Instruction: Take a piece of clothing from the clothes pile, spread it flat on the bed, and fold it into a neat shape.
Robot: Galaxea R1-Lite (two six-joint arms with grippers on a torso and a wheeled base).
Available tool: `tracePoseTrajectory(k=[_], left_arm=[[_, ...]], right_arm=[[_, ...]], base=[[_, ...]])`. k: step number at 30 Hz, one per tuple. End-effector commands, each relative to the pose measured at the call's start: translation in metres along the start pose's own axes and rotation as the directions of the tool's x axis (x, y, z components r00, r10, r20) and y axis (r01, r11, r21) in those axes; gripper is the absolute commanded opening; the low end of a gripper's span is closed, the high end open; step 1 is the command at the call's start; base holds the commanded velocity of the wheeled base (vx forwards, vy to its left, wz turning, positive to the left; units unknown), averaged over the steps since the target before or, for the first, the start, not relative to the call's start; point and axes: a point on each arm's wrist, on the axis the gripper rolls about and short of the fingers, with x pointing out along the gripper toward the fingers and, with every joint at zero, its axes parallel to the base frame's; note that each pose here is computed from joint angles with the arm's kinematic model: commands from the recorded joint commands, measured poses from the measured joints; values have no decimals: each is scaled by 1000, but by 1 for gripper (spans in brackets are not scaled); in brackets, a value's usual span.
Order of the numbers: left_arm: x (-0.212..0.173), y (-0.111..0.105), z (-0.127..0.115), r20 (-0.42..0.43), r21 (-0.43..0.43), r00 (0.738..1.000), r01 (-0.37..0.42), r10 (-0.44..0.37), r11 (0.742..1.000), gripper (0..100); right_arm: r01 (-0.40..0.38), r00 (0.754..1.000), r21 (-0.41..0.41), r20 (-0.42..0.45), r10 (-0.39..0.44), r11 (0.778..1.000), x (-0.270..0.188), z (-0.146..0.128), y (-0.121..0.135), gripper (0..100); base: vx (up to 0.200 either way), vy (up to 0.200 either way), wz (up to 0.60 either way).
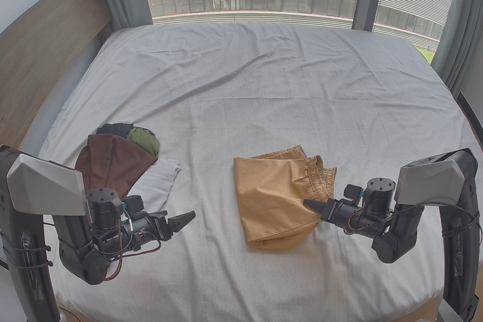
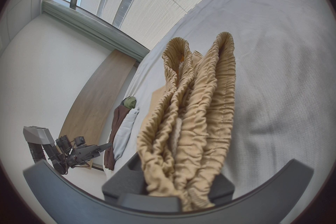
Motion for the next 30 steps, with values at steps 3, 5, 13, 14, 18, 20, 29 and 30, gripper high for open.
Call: tracePoseTrajectory(k=[3, 5, 13, 14, 18, 20, 29, 30], left_arm=[[-2, -1, 5, 20, 4, 1000, 3, -3, 1000, 100], [-2, -1, 6, 25, 3, 1000, 3, -3, 1000, 100], [-1, -2, 6, 21, 5, 1000, 7, -7, 1000, 100], [-2, -2, 6, 23, 3, 1000, 6, -6, 1000, 100], [-5, -4, 10, 38, 6, 999, 10, -10, 1000, 100], [-6, -4, 11, 41, 7, 999, 9, -10, 1000, 100], [-7, -6, 14, 52, 11, 999, 12, -12, 1000, 100], [-8, -6, 15, 55, 12, 998, 13, -13, 1000, 100]], right_arm=[[-66, 997, -34, 30, 67, 997, -7, 14, 30, 0], [-80, 996, -45, 43, 82, 996, -8, 18, 36, 0], [-110, 991, -66, 69, 115, 992, -10, 27, 47, 0], [-118, 990, -71, 73, 123, 991, -11, 29, 49, 0], [-150, 984, -83, 83, 157, 985, -15, 36, 58, 0], [-162, 981, -91, 89, 170, 983, -16, 39, 62, 0], [-251, 960, -136, 91, 264, 959, -23, 52, 85, 0], [-259, 957, -143, 96, 273, 955, -22, 54, 87, 0]], base=[[0, 0, 0], [0, 0, 0], [0, 0, 0], [0, 0, 0], [0, 0, 0], [0, 0, 0], [0, 0, 0], [0, 0, 0]])
